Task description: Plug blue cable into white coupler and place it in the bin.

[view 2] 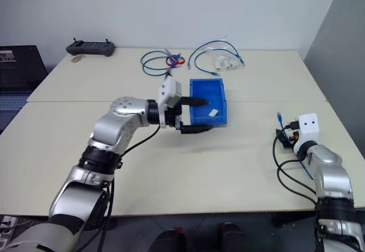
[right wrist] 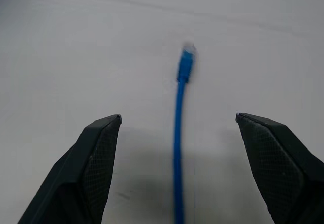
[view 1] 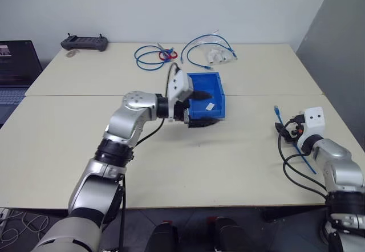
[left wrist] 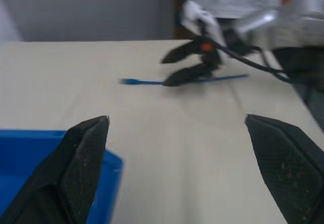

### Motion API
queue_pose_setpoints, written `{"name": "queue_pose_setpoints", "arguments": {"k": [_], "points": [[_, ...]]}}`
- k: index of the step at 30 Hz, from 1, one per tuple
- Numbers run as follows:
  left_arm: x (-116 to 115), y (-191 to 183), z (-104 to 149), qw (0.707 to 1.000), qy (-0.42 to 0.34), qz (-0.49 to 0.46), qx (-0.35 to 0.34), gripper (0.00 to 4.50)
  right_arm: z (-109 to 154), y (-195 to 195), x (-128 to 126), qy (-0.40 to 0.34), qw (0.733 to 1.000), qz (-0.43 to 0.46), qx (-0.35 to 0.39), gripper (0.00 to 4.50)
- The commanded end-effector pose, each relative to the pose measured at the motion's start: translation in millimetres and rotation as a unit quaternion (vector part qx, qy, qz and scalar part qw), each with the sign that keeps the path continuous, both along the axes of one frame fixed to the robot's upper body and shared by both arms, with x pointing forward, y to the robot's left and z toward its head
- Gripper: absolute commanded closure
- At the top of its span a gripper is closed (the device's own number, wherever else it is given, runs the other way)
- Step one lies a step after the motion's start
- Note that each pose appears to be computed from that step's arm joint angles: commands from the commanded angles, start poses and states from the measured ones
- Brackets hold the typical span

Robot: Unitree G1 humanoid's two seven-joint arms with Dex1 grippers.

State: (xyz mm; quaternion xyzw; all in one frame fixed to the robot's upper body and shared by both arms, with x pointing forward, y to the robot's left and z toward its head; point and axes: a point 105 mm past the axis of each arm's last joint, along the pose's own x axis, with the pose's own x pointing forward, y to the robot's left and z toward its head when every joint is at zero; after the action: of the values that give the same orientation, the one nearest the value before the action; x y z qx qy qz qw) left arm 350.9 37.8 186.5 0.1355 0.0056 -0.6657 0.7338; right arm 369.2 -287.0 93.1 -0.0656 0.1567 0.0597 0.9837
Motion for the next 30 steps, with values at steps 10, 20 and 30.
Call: {"name": "queue_pose_setpoints", "arguments": {"k": [10, 20, 30], "points": [[-1.6, -14.9, 9.1, 0.998, -0.041, -0.048, 0.004, 0.0, -25.5, 20.4, 4.8, 0.079, 0.993, 0.062, 0.057, 1.69], [-0.9, -9.4, 7.9, 0.998, -0.045, -0.034, 0.009, 0.0, -35.6, 33.0, 3.6, 0.083, 0.992, 0.087, 0.038, 4.07], [-10.7, 44.4, 23.8, 0.999, -0.038, 0.032, -0.006, 0.0, 9.2, 47.2, -6.0, 0.018, 0.973, 0.214, -0.081, 4.44]]}}
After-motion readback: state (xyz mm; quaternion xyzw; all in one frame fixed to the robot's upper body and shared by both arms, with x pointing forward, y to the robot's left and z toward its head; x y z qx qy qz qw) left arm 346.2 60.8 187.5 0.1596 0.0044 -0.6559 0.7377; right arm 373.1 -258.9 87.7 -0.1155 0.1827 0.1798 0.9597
